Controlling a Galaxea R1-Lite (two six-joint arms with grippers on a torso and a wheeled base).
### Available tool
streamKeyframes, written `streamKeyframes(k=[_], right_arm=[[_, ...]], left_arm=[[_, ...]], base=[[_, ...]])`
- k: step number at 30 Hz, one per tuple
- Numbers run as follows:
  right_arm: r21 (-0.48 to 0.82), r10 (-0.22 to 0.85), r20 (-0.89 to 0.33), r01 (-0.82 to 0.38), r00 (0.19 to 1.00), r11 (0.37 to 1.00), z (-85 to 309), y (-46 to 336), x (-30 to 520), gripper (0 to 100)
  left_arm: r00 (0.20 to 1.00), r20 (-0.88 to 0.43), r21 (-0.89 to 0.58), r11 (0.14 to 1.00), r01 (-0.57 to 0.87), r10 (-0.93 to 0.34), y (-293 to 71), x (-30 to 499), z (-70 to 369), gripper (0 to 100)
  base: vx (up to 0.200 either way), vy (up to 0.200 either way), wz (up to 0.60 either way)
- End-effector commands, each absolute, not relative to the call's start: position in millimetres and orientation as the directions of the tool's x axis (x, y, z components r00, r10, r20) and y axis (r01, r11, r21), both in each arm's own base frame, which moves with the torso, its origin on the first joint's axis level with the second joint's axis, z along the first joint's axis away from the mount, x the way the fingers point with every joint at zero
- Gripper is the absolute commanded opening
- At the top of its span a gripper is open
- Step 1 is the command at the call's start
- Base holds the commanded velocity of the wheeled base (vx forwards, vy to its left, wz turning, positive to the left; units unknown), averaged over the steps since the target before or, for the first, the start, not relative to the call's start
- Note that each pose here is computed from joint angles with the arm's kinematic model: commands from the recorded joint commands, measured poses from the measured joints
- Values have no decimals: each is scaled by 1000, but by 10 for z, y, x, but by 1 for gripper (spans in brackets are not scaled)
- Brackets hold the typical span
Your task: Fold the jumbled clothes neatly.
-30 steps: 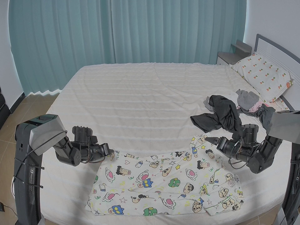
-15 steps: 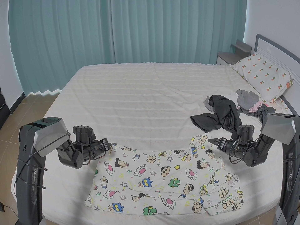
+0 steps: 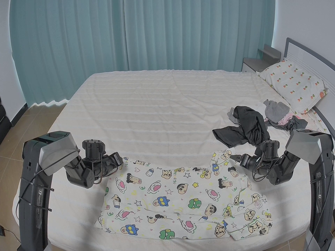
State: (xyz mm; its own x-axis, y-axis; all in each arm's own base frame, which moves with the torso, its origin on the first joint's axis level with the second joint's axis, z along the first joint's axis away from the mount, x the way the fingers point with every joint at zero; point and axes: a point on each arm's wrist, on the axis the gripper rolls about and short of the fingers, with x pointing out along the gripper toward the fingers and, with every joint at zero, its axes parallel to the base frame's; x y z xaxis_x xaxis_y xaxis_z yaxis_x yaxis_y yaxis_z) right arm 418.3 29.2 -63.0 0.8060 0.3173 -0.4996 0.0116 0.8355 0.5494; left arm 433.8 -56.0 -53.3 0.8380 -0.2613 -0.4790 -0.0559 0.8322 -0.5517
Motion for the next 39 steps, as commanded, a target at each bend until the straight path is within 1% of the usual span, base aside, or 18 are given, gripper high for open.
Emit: streamKeyframes(k=[1,5,12,16,19,27,31,39], right_arm=[[568,351,-507,-1,787,823,-684,253,4227,100],[584,382,-508,-17,772,811,-685,211,4234,100],[572,360,-508,-6,782,820,-664,37,4301,100],[579,369,-527,6,766,815,-667,0,4322,100],[590,397,-529,-11,749,807,-676,39,4302,100],[593,443,-530,-58,723,803,-672,188,4279,100],[605,476,-564,-55,674,794,-668,284,4276,100],[607,475,-562,-52,678,793,-636,268,4361,100]], left_arm=[[840,-481,-549,833,-63,-253,-562,4340,-542,0],[839,-482,-548,834,-65,-252,-562,4339,-544,0],[844,-479,-547,834,-70,-243,-555,4353,-539,0],[856,-474,-535,840,-94,-206,-557,4389,-562,0],[865,-463,-560,820,-115,-195,-552,4422,-535,0],[863,-465,-561,819,-118,-195,-558,4420,-538,0],[863,-465,-562,819,-117,-196,-558,4415,-541,0],[864,-464,-563,818,-117,-196,-558,4415,-539,0]], base=[[0,0,0],[0,0,0],[0,0,0],[0,0,0],[0,0,0],[0,0,0],[0,0,0],[0,0,0]])
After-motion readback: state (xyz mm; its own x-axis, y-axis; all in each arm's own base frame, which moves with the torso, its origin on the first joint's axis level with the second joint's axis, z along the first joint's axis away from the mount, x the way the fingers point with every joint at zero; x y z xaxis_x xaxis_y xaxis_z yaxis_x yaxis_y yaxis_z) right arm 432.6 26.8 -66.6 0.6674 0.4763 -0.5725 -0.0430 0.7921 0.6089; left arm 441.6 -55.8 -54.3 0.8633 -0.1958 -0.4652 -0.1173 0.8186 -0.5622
